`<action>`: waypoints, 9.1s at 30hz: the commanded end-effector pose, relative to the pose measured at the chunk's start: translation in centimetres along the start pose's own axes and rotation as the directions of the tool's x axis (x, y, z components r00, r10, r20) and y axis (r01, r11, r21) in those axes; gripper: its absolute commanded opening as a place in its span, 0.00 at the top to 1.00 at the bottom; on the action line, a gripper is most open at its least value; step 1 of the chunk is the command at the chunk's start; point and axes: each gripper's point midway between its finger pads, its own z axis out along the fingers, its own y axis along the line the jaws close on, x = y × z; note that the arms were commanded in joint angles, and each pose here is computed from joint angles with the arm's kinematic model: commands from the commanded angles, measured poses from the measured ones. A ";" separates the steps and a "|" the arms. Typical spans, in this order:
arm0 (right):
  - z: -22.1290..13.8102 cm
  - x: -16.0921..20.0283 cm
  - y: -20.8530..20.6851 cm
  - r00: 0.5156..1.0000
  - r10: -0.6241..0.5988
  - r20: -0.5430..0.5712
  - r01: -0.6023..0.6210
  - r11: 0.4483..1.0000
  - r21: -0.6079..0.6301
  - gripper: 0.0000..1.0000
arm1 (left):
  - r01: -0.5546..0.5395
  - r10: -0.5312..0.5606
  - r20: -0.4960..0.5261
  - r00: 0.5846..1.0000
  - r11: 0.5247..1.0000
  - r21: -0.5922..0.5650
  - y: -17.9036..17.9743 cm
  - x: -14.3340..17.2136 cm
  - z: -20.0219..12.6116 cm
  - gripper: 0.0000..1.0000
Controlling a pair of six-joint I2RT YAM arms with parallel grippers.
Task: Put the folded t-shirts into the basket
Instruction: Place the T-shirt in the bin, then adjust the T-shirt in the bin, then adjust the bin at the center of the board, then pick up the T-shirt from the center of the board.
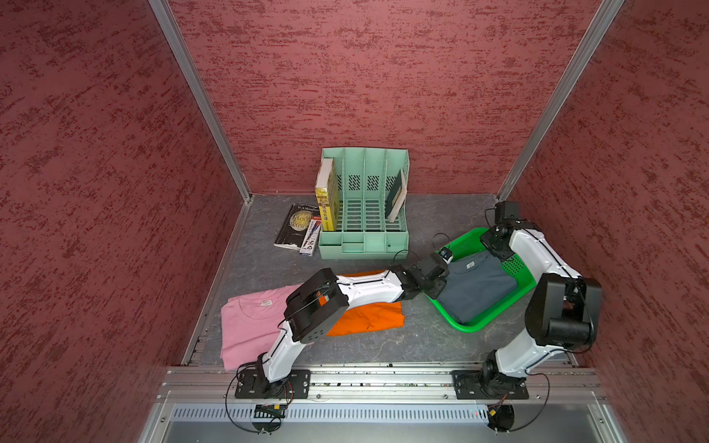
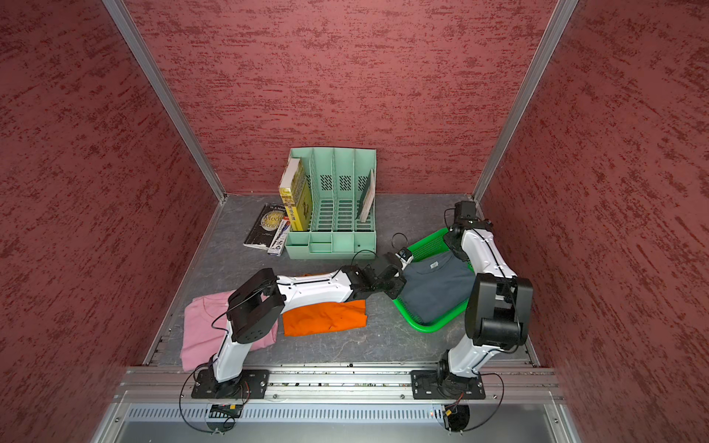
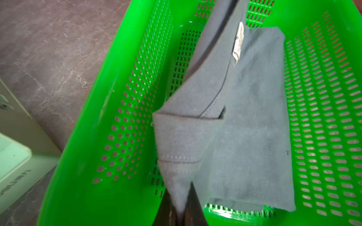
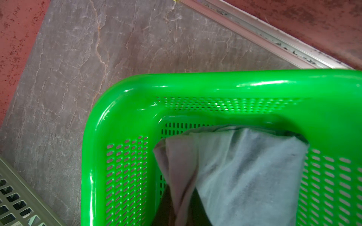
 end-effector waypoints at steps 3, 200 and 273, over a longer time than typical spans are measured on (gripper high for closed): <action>0.3 -1.5 2.0 0.999 0.025 0.037 -0.023 0.999 -0.036 1.00 | -0.021 0.014 -0.076 0.997 0.996 -0.091 2.4 2.7 1.7 0.99; -19.3 35.5 0.7 0.490 -0.861 -0.135 0.453 0.384 -0.805 0.45 | 0.601 -0.558 0.223 0.799 0.735 -0.314 18.8 6.2 -23.6 0.29; -8.0 35.6 12.1 0.502 -0.803 -0.321 0.706 0.595 -0.384 0.29 | 0.632 -0.618 0.165 0.769 0.773 -0.051 16.0 19.3 -23.1 1.00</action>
